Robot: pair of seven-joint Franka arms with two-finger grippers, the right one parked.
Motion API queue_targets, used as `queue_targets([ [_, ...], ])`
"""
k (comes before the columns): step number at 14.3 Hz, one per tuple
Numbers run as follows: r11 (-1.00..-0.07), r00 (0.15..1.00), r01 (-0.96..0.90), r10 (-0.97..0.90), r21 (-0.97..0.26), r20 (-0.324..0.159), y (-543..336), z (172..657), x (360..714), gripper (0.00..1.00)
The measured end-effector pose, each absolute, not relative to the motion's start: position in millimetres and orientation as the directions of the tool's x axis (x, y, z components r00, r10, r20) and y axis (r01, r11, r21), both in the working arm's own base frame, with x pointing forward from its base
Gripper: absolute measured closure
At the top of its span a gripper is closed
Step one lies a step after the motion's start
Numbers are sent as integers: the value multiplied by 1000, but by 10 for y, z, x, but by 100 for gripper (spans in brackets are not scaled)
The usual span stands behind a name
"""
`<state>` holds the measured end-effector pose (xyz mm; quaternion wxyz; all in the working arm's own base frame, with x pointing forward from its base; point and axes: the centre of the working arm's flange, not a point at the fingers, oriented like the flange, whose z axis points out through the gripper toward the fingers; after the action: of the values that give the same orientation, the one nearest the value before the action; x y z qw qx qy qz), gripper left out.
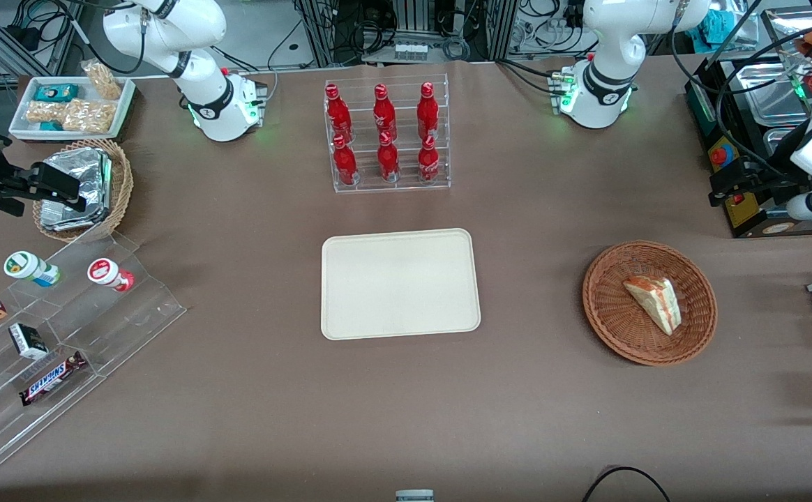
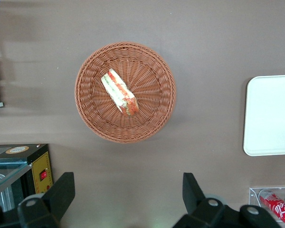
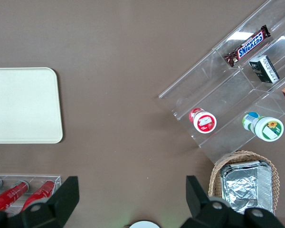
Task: Place sandwich from basket to tray
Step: 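Move the left gripper from rest toward the wicker basket, then lower the open left gripper onto the sandwich and close on it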
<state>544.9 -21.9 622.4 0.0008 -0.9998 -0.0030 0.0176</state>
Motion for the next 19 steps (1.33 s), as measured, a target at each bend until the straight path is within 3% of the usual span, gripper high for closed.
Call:
queue_targets([
  [13,-1000,997,3,3,-1,-75,-239,6118,5432,0],
  [17,-1000,986,7,8,-6,-169,-217,5508,5534,0],
  [19,-1000,985,11,12,-7,-172,-194,4995,5641,0],
])
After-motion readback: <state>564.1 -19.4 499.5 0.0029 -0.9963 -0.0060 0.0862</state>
